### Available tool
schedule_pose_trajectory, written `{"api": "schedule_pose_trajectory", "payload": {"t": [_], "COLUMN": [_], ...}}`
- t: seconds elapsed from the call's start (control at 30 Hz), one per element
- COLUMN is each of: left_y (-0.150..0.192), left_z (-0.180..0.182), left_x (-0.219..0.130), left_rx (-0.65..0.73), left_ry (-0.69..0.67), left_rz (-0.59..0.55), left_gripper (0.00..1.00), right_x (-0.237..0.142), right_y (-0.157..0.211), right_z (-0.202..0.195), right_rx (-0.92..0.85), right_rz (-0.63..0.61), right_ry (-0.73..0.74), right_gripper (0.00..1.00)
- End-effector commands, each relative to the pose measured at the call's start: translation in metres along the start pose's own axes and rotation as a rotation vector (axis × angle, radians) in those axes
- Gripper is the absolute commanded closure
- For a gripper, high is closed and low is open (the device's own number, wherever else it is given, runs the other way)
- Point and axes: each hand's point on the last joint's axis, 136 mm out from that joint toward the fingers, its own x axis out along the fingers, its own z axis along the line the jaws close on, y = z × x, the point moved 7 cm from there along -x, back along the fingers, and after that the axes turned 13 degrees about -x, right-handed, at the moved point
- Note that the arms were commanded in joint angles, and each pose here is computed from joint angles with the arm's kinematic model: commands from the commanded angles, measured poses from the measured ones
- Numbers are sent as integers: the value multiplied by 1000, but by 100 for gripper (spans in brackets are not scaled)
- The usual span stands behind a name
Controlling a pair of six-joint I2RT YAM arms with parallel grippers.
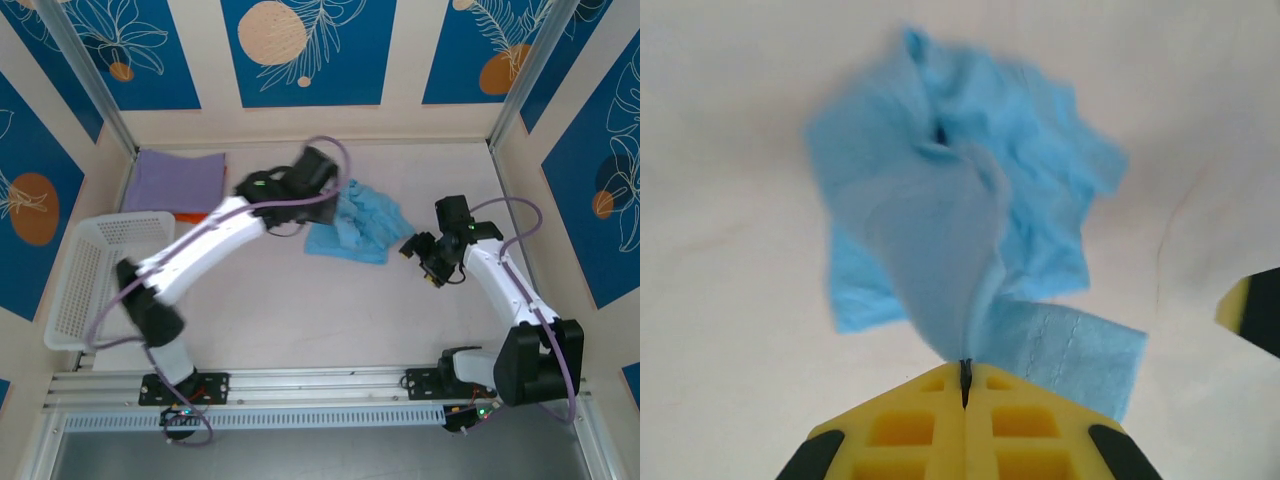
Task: Fold and stack the t-shirts
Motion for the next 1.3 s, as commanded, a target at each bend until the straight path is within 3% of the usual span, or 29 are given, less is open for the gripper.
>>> {"api": "schedule_pose_trajectory", "payload": {"t": [0.0,0.17,0.3,0.37,0.5,0.6,0.7,0.77,0.9,1.13,1.27], "left_y": [-4,9,44,57,71,77,83,84,90,89,89], "left_z": [38,113,171,182,165,140,116,105,96,100,104], "left_x": [-13,-38,-49,-40,2,46,86,109,155,192,206], "left_rx": [-100,-290,-427,-479,-503,-542,-554,-546,-671,-781,-811], "left_ry": [-57,-183,-320,-268,-101,48,104,87,83,33,14], "left_rz": [-107,-162,-168,-98,123,333,483,513,562,508,488], "left_gripper": [100,100,100,86,56,38,26,22,22,22,32], "right_x": [1,31,58,66,73,78,88,96,107,117,122], "right_y": [-31,-57,-71,-76,-80,-82,-86,-87,-91,-95,-96], "right_z": [33,55,59,52,47,46,46,44,46,57,60], "right_rx": [-90,-110,-115,-75,-44,-50,-62,-60,-58,-77,-77], "right_rz": [-45,64,129,146,123,115,136,149,159,164,182], "right_ry": [-201,-193,-56,17,39,37,41,51,26,-22,-28], "right_gripper": [27,27,27,27,27,27,29,31,36,43,54]}}
